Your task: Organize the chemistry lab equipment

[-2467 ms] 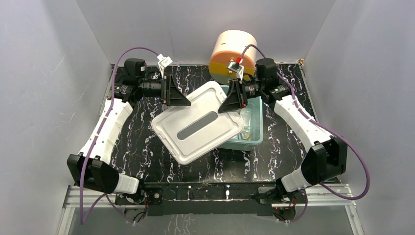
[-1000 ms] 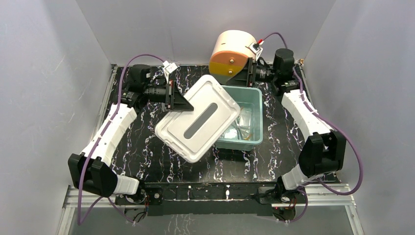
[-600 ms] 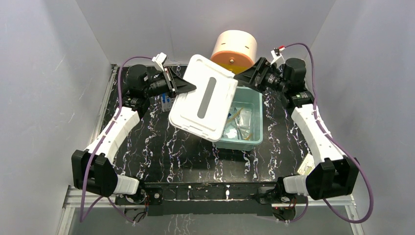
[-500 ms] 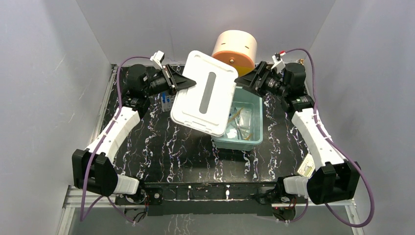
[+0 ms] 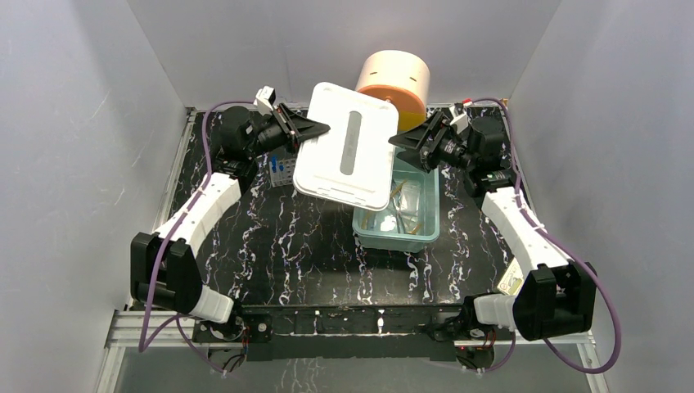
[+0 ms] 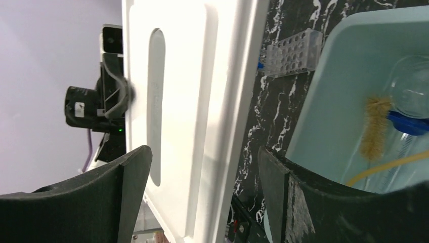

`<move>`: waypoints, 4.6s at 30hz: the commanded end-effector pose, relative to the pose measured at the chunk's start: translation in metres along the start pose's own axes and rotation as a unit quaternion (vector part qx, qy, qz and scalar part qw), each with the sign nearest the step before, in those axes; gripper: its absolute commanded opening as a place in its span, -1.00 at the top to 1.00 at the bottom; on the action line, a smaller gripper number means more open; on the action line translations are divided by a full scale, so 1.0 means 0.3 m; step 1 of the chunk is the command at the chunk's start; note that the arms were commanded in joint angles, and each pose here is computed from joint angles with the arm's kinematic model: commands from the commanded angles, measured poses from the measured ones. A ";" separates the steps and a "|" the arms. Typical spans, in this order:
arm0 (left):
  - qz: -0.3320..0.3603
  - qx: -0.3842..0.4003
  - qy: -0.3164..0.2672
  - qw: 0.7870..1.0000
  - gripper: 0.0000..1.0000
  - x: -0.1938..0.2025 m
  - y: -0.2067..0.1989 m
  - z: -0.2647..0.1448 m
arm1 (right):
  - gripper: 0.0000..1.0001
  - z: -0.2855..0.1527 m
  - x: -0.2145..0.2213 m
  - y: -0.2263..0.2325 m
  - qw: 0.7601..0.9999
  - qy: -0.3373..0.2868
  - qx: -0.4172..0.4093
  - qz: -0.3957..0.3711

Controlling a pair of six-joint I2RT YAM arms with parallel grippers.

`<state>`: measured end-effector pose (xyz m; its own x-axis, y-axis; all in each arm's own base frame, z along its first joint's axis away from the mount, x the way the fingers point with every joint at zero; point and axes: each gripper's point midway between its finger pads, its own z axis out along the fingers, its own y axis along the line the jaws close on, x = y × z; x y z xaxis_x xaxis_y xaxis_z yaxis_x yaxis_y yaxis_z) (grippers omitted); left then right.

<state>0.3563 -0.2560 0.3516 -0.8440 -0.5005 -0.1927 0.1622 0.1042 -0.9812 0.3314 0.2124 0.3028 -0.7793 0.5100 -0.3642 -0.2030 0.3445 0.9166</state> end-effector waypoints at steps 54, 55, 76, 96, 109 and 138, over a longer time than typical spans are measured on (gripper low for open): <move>-0.011 -0.097 0.092 0.991 0.50 0.165 0.284 0.042 | 0.72 -0.126 -0.029 -0.125 0.998 -0.002 0.054 -0.017; -0.010 -0.103 0.093 0.990 0.50 0.170 0.296 0.040 | 0.72 -0.132 -0.030 -0.140 0.998 -0.003 0.064 -0.016; 0.043 -0.152 0.150 0.976 0.42 0.323 0.412 0.143 | 0.69 -0.257 -0.097 -0.331 0.979 -0.028 0.187 -0.074; 0.063 -0.228 0.169 0.957 0.32 0.315 0.493 0.138 | 0.69 -0.272 -0.124 -0.392 0.969 -0.037 0.226 -0.090; 0.074 -0.240 0.181 0.951 0.14 0.312 0.500 0.135 | 0.50 -0.299 -0.147 -0.434 0.957 -0.044 0.271 -0.096; 0.055 -0.231 0.216 0.947 -0.06 0.354 0.525 0.155 | -0.53 -0.313 -0.069 -0.499 0.952 0.025 0.291 -0.088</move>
<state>0.3216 -0.3248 0.1625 -0.9789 -0.1130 -0.1700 0.0738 0.5808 -0.8107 0.3196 0.0726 0.1868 -0.7884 0.4010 -0.4665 0.0710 0.8125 0.5786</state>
